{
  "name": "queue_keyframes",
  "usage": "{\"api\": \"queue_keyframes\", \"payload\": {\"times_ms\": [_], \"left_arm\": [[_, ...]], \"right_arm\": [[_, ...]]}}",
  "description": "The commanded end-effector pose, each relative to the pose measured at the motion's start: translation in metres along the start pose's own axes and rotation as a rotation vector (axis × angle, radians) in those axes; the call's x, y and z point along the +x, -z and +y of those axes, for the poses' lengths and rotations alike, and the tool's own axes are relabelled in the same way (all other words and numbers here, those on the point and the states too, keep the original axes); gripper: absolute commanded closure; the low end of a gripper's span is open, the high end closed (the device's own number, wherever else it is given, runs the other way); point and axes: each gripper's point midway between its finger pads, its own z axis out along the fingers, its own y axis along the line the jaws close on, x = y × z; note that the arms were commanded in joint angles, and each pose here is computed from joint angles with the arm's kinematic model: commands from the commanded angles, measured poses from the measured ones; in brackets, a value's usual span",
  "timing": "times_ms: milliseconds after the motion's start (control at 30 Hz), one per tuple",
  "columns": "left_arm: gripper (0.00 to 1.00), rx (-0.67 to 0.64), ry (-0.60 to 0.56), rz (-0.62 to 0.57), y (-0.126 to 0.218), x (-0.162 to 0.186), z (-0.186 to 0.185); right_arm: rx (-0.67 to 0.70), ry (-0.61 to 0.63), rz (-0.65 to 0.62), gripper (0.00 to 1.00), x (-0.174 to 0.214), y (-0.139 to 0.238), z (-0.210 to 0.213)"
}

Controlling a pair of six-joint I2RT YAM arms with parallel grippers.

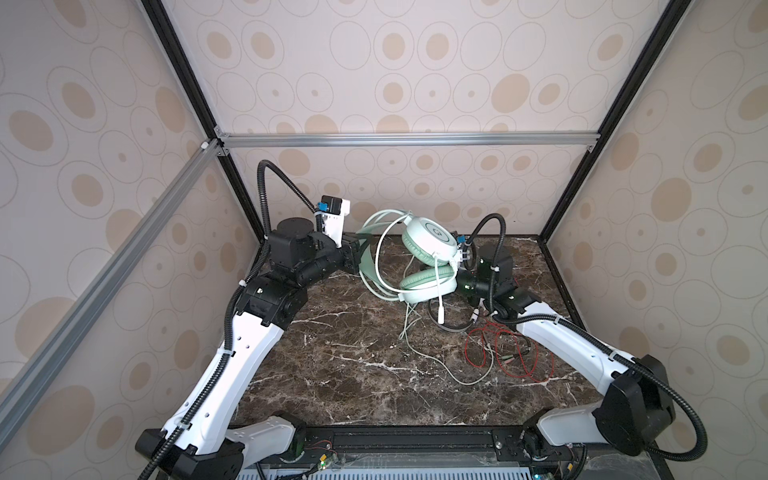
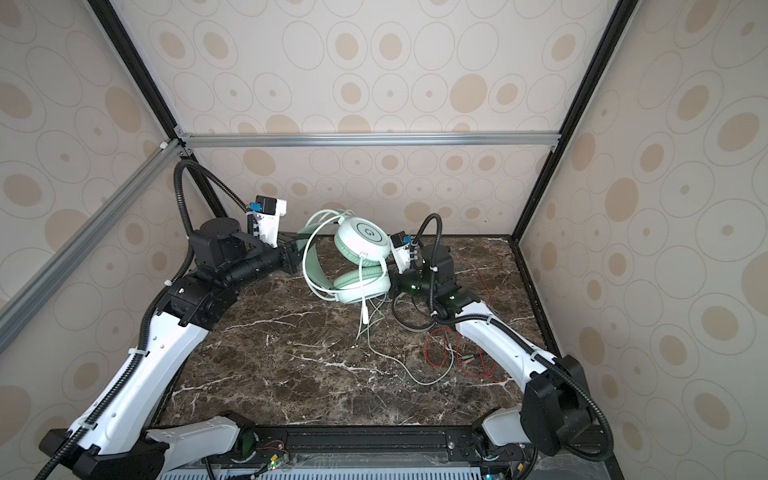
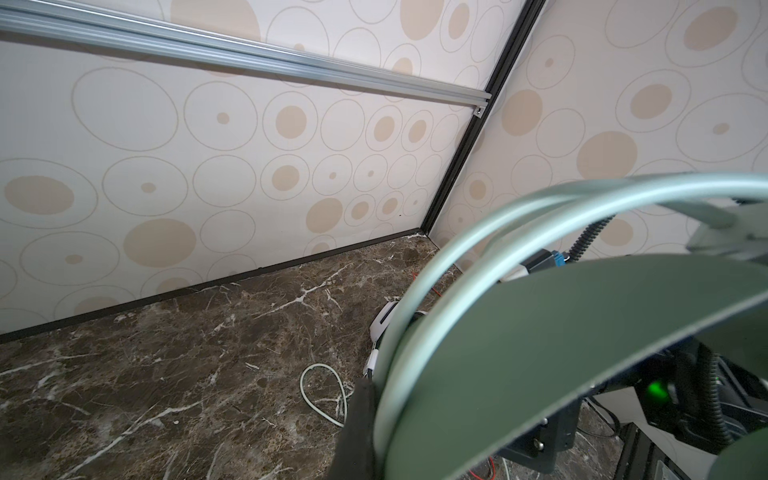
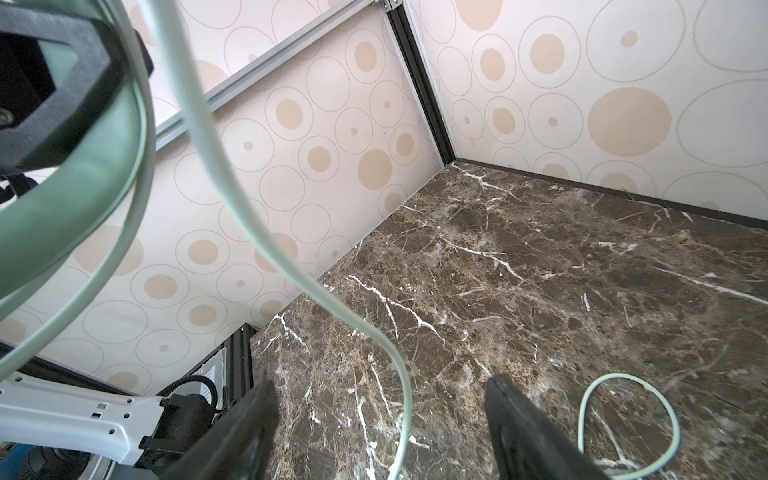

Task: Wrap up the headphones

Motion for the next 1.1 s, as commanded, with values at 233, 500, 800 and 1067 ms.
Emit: {"api": "queue_keyframes", "payload": {"times_ms": [233,500,800,1067], "left_arm": [[1.0,0.069,0.014,-0.167,0.016,-0.053,-0.023],[1.0,0.052,0.029,-0.179,0.012,-0.055,-0.019],[1.0,-0.008,0.08,-0.227,0.01,-0.063,-0.006],[1.0,-0.067,0.129,-0.273,0.013,-0.064,0.007]], "right_arm": [[-0.042,-0.094,0.019,0.21,0.037,-0.039,-0.013],[-0.049,-0.156,0.05,0.38,0.065,-0.052,-0.017],[-0.008,-0.189,0.069,0.79,0.083,-0.047,-0.023],[0.093,-0.148,0.103,0.92,0.093,-0.026,-0.024]]}}
